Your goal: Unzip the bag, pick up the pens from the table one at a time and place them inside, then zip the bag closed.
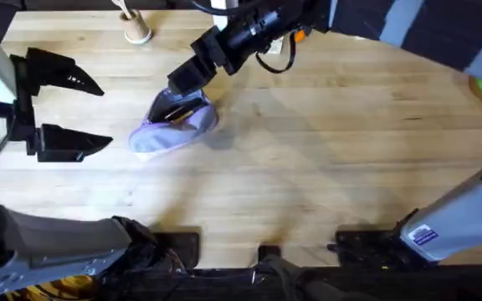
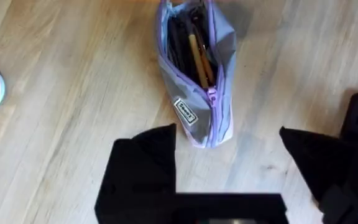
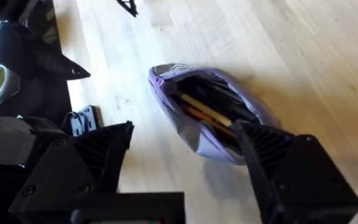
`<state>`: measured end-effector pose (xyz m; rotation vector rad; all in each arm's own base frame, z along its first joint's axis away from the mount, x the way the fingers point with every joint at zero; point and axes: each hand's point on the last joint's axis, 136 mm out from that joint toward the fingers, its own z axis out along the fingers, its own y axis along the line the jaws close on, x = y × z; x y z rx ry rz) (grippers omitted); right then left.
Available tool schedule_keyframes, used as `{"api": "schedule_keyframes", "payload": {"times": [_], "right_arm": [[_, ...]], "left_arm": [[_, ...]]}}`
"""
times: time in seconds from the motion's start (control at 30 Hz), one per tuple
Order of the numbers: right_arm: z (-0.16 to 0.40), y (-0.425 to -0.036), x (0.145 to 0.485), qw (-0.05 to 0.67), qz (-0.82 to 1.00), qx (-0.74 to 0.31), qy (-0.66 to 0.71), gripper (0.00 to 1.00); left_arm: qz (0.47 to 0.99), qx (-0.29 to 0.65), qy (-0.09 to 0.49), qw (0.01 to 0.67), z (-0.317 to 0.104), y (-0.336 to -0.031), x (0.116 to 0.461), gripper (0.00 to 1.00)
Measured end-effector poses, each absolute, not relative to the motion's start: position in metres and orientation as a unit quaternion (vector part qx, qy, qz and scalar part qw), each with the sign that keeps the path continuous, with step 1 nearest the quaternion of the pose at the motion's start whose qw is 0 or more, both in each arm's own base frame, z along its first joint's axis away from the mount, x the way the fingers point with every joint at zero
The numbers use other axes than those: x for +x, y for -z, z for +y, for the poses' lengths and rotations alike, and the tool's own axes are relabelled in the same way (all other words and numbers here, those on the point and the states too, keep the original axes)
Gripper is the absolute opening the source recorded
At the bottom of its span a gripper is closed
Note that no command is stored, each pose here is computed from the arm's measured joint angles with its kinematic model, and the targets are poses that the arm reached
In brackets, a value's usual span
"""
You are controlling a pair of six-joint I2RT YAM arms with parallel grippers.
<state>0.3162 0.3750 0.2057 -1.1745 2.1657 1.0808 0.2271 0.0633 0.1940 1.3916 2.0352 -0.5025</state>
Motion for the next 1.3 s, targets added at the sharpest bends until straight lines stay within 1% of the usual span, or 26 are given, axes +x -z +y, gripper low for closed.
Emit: {"api": "schedule_keyframes", "payload": {"times": [0.23, 0.43, 0.57, 0.9, 1.13, 1.3], "right_arm": [[0.415, -0.187, 0.292, 0.161, 0.811, -0.367, -0.426, 0.995], [0.441, -0.176, 0.279, 0.126, 0.823, -0.326, -0.447, 0.995], [0.449, -0.162, 0.277, 0.109, 0.830, -0.313, -0.449, 0.995], [0.467, -0.122, 0.288, 0.084, 0.835, -0.284, -0.464, 0.995], [0.474, -0.117, 0.276, 0.054, 0.830, -0.279, -0.480, 0.995], [0.486, -0.120, 0.263, 0.041, 0.817, -0.287, -0.499, 0.996]], "left_arm": [[0.773, 0.517, 0.218, 0.298, 0.071, -0.175, 0.234, 0.993], [0.777, 0.519, 0.228, 0.275, 0.078, -0.162, 0.232, 0.994], [0.778, 0.524, 0.224, 0.264, 0.080, -0.159, 0.230, 0.994], [0.780, 0.532, 0.217, 0.248, 0.085, -0.155, 0.227, 0.993], [0.780, 0.532, 0.217, 0.247, 0.085, -0.154, 0.227, 0.993], [0.780, 0.532, 0.217, 0.247, 0.085, -0.154, 0.227, 0.993]]}}
